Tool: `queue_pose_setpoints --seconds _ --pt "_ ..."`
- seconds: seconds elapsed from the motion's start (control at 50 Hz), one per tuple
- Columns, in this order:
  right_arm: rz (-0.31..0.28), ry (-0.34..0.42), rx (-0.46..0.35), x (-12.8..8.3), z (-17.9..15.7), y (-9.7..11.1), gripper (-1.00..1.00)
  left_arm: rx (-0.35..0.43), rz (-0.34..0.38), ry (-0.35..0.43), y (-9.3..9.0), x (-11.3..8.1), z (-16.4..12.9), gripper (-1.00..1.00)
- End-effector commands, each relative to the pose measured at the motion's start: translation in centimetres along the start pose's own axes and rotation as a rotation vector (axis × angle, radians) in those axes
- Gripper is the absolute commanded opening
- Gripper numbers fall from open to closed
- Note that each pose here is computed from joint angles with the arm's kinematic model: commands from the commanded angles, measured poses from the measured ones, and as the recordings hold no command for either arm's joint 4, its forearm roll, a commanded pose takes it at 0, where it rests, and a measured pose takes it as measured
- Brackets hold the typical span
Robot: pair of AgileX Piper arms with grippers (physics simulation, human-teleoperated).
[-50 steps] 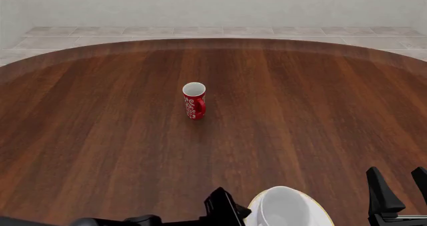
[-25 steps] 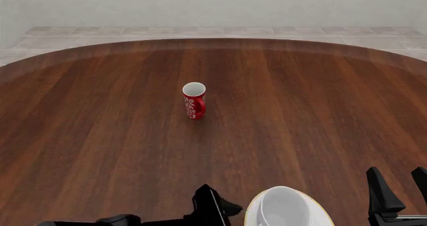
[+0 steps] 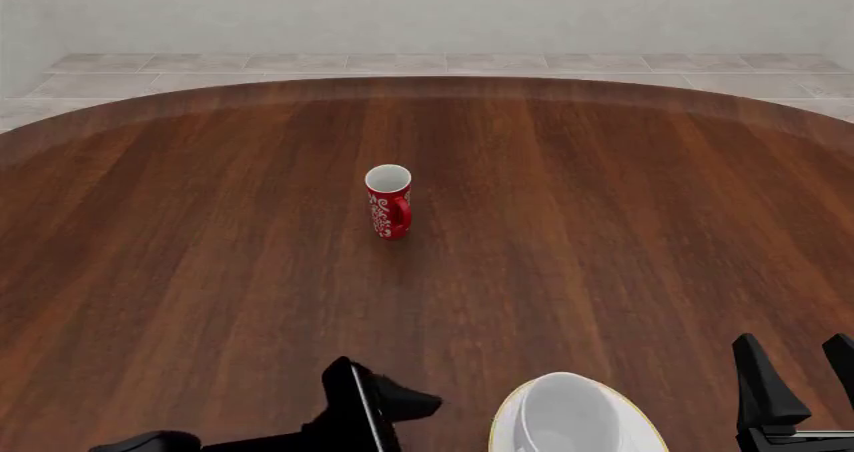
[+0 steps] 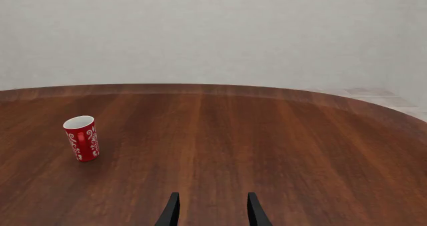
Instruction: Put the white mug on the plate.
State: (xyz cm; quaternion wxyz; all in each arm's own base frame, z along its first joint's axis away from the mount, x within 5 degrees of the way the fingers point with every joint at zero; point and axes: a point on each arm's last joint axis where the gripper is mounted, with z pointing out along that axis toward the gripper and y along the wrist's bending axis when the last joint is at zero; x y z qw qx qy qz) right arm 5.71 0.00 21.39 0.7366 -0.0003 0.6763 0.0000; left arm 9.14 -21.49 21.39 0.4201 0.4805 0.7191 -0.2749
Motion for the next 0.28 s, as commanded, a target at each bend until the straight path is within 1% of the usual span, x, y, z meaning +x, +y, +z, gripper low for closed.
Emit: queue_pose_setpoints --seconds 0.02,0.18,0.2,0.22,0.28 --pt "0.000 0.000 0.001 0.0 0.0 0.0 1.00 -0.054 -0.048 -0.065 1.2 0.7 -3.6 1.00" --pt "0.000 0.000 0.000 0.0 0.0 0.0 1.00 -0.089 -0.063 -0.109 1.8 1.5 -5.5 1.00" --pt "0.000 0.000 0.001 0.0 0.0 0.0 1.00 -0.102 -0.068 -0.129 1.9 1.7 -6.3 1.00" --pt "0.000 0.000 0.001 0.0 0.0 0.0 1.00 -0.106 -0.080 -0.131 2.0 1.8 -6.4 1.00" --pt "0.000 -0.001 0.001 0.0 0.0 0.0 1.00 -0.126 -0.082 -0.155 2.2 2.3 -7.3 1.00"
